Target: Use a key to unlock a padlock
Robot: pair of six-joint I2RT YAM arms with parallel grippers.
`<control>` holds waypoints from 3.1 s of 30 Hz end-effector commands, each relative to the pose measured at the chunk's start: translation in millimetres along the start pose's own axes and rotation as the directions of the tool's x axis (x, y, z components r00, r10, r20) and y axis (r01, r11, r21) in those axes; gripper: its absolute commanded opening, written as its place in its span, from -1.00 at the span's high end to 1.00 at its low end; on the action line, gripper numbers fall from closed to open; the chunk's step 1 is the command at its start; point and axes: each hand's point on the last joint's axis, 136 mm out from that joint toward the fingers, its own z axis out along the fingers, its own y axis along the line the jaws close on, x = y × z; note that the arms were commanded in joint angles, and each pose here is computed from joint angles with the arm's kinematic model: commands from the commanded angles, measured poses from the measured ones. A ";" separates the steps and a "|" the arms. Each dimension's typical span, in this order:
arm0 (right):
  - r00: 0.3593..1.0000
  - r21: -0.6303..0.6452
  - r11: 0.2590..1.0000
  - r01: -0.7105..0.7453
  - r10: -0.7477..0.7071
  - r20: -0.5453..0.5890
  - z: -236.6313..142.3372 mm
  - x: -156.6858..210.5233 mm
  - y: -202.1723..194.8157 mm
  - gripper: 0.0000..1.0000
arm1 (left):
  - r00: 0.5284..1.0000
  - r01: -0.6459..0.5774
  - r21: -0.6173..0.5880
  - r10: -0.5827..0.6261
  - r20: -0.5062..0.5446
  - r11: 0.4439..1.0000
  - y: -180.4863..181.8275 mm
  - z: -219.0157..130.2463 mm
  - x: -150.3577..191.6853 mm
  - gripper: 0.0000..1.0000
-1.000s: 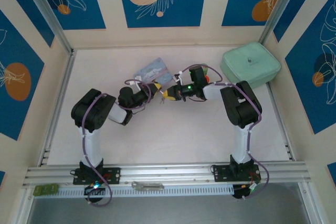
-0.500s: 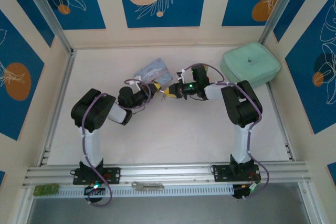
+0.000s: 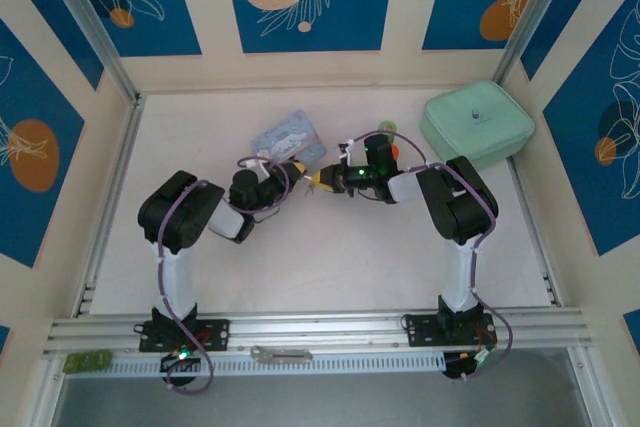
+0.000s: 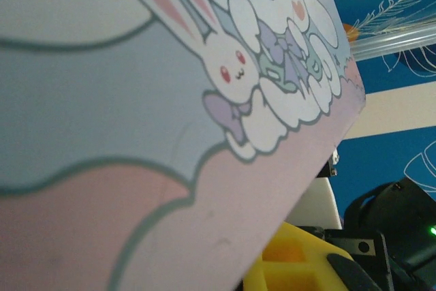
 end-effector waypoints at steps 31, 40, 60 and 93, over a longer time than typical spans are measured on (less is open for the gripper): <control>0.975 0.012 0.999 0.035 -0.037 0.217 20.2 -2.8 29.2 1.00 | 0.999 0.043 0.063 -0.045 0.018 0.997 -30.7 5.0 42.9 1.00; 0.955 0.030 0.971 0.235 -0.237 0.176 30.6 2.1 41.5 1.00 | 0.996 0.085 0.066 -0.084 -0.012 0.994 -31.8 6.5 53.1 1.00; 0.925 0.126 0.939 0.319 -0.338 0.176 31.9 8.2 48.4 1.00 | 0.996 0.088 0.014 -0.088 -0.033 0.996 -14.1 3.8 68.3 1.00; 0.864 0.238 0.888 0.393 -0.445 0.236 11.4 16.6 53.3 1.00 | 0.991 0.125 -0.031 -0.127 -0.045 0.992 -10.5 -5.1 65.9 1.00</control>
